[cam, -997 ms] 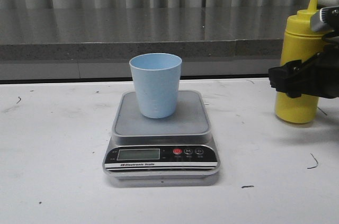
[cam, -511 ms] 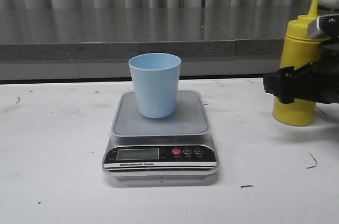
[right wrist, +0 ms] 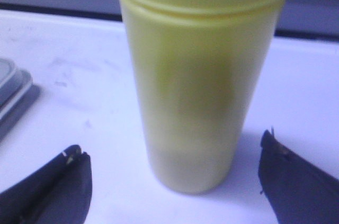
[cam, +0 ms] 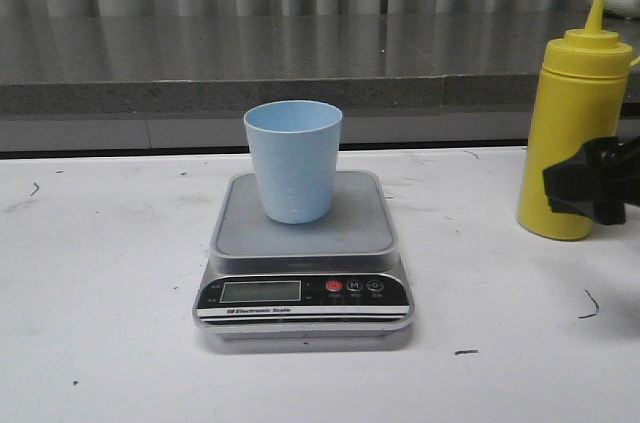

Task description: Pour seasoning into cup on scale with both arms

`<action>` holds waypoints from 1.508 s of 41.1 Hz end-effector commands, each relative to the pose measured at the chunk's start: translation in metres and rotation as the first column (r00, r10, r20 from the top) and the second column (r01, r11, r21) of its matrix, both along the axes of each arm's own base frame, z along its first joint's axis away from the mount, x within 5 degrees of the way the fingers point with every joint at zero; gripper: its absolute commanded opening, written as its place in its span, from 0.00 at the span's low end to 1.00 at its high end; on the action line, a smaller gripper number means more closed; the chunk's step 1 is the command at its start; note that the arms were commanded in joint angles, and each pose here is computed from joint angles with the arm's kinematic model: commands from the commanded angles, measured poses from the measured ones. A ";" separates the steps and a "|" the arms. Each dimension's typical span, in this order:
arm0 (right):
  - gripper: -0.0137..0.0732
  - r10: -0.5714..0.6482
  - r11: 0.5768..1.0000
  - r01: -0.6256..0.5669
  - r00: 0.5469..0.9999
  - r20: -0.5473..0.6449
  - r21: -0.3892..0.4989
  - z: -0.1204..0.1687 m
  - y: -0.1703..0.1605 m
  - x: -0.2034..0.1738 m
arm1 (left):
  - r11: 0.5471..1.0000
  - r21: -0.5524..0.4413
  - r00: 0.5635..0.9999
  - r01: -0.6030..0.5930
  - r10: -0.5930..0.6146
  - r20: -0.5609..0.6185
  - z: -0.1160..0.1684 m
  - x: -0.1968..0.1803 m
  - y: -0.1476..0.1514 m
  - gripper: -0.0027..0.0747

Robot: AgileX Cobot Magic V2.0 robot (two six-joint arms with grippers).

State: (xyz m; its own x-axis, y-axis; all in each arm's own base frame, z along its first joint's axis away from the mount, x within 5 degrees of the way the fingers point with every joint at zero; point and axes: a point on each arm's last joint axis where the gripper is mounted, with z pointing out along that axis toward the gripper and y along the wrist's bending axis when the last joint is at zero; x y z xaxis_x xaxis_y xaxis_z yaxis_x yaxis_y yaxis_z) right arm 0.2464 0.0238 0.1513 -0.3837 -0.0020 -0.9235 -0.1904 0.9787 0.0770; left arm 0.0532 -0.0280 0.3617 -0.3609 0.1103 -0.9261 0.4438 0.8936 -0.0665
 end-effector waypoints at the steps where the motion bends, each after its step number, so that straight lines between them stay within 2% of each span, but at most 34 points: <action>1: 0.91 0.002 0.999 0.000 0.997 -0.071 0.034 0.025 0.003 -0.016 | 0.998 -0.056 0.997 0.005 -0.001 0.082 0.015 0.001 -0.001 0.48; 3: 0.91 -0.010 0.998 0.017 0.991 -0.134 0.056 0.034 0.007 -0.025 | 0.998 -0.056 0.997 0.005 -0.001 0.082 0.015 0.001 -0.001 0.48; 6: 0.91 -0.035 0.999 0.041 0.980 -0.194 0.030 0.047 0.009 -0.039 | 0.998 -0.056 0.997 0.005 -0.001 0.082 0.015 0.001 -0.001 0.48; 11: 0.91 -0.122 0.991 0.105 0.959 -0.257 -0.077 0.076 0.009 -0.063 | 0.998 -0.056 0.997 0.005 -0.001 0.082 0.015 0.001 -0.001 0.48; 15: 0.91 -0.172 0.982 0.138 0.936 -0.308 -0.130 0.097 0.010 -0.077 | 0.998 -0.056 0.997 0.005 -0.001 0.082 0.015 0.001 -0.001 0.48; 18: 0.91 -0.150 0.982 0.095 0.917 -0.370 -0.162 0.113 0.016 -0.089 | 0.998 -0.056 0.997 0.005 -0.001 0.082 0.015 0.001 -0.001 0.48; 23: 0.91 -0.031 0.982 -0.058 0.888 -0.459 -0.179 0.138 0.025 -0.108 | 0.998 -0.056 0.997 0.005 -0.001 0.082 0.015 0.001 -0.001 0.48; 27: 0.91 -0.021 0.983 -0.058 0.904 -0.427 -0.173 0.157 0.018 -0.121 | 0.998 -0.056 0.997 0.005 -0.001 0.082 0.015 0.001 -0.001 0.48; 31: 0.91 -0.005 0.991 -0.044 0.933 -0.361 -0.129 0.169 0.010 -0.140 | 0.998 -0.056 0.997 0.005 -0.001 0.082 0.015 0.001 -0.001 0.48; 37: 0.91 0.027 0.997 -0.041 0.975 -0.220 -0.058 0.185 -0.003 -0.170 | 0.998 -0.056 0.997 0.005 -0.001 0.082 0.015 0.001 -0.001 0.48; 43: 0.91 0.053 0.996 -0.062 0.992 -0.118 -0.068 0.191 -0.015 -0.195 | 0.998 -0.056 0.997 0.005 -0.001 0.082 0.015 0.001 -0.001 0.48; 49: 0.91 0.054 0.996 -0.061 0.993 -0.100 -0.072 0.190 -0.022 -0.208 | 0.998 -0.056 0.997 0.005 -0.001 0.082 0.015 0.001 -0.001 0.48; 62: 0.91 0.052 0.996 -0.060 0.993 -0.110 -0.073 0.190 -0.022 -0.209 | 0.998 -0.056 0.997 0.005 -0.001 0.082 0.015 0.001 -0.001 0.48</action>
State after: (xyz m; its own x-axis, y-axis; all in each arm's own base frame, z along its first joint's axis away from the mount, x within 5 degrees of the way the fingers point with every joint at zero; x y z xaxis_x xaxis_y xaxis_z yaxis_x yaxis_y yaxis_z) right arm 0.0355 0.0009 0.3280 -0.5471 -0.0980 -0.8313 -0.2280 0.9730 0.0353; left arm 0.0532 -0.0280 0.3617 -0.3609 0.1103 -0.9261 0.4438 0.8936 -0.0665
